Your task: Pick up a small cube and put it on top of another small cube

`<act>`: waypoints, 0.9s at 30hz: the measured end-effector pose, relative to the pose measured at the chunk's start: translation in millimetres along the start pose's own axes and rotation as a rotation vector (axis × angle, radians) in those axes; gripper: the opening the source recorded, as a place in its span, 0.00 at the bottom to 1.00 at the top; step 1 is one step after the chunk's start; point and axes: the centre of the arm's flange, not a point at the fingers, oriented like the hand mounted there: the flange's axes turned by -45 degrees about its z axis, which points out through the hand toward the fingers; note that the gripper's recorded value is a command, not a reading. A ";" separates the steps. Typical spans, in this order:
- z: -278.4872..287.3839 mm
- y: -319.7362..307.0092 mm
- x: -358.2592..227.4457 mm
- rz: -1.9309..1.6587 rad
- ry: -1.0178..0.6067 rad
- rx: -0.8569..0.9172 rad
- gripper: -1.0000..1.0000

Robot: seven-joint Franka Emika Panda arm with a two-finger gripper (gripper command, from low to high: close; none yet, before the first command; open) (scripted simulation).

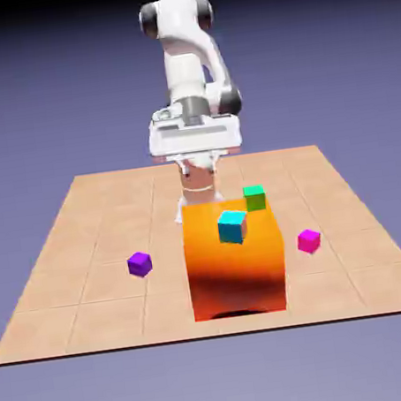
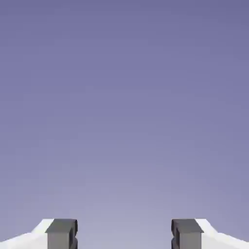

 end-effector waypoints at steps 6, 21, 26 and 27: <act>12.4 -23.5 30.1 0.116 0.049 0.071 0.50; 53.3 -101.5 65.5 0.447 0.096 0.230 0.50; 68.6 -133.3 62.6 0.572 0.077 0.269 0.50; 71.6 -140.0 61.1 0.598 0.071 0.276 0.50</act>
